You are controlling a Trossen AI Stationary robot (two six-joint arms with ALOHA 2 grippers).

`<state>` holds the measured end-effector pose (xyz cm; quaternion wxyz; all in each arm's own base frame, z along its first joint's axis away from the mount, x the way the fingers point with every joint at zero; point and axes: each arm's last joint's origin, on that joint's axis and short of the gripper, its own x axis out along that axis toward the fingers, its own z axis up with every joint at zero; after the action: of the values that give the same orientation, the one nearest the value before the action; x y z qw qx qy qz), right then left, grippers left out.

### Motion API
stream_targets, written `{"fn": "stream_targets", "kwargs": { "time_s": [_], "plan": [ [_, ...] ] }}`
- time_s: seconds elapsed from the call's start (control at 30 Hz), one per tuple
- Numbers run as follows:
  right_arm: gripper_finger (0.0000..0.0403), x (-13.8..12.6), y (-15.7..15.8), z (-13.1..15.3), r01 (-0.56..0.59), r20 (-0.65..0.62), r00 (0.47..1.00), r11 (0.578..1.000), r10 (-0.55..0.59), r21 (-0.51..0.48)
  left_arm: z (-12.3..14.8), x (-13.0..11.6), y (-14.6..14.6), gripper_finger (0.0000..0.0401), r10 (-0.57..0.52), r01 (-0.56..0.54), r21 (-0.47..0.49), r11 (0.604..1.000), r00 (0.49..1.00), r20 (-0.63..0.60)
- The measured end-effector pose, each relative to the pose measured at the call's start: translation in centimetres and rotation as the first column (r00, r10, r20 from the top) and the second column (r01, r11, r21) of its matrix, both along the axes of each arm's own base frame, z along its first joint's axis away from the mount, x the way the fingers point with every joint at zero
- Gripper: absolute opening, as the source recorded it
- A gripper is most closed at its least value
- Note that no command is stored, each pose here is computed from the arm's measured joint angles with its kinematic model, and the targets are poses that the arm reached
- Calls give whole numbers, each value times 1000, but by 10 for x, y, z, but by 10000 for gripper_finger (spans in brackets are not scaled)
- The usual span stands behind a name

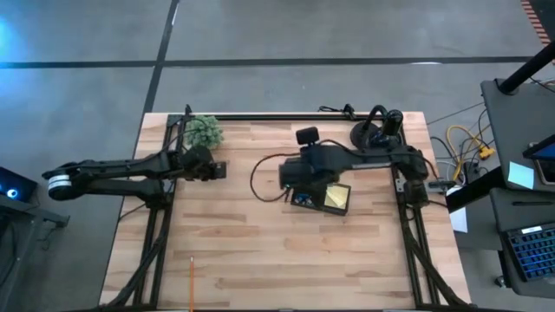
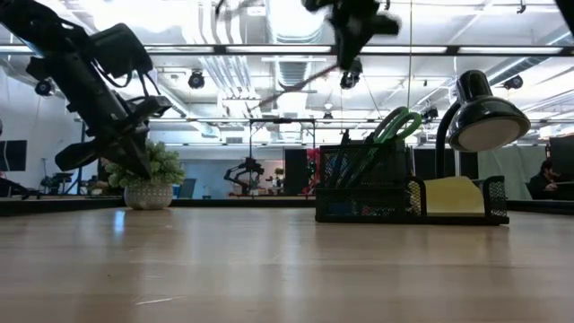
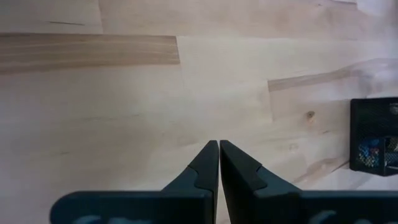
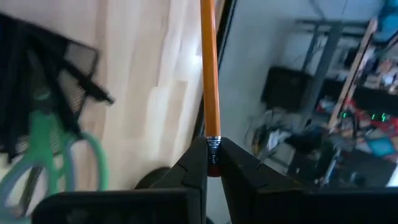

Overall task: Pick and place office supplies into organizer
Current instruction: Put the right orange pencil into the black mesh organizer

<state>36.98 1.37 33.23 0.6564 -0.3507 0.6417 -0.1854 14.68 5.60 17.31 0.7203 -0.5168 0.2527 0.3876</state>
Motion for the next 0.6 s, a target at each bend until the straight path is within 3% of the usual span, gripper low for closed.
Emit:
{"fn": "stream_targets", "kwargs": {
  "time_s": [0.2,0.47,0.6],
  "plan": [
    [27,-23,29,15,-90,26,996,995,91,-38,0,2,-4,0,-27,27,2,1000,1000,7],
    [28,-53,23,-7,-217,-221,958,967,185,-130,0,3,-8,0,-50,50,9,999,999,3],
    [28,-77,20,-4,-218,-222,958,964,182,-153,0,3,-9,0,-44,44,22,999,999,-3]
  ]
}}
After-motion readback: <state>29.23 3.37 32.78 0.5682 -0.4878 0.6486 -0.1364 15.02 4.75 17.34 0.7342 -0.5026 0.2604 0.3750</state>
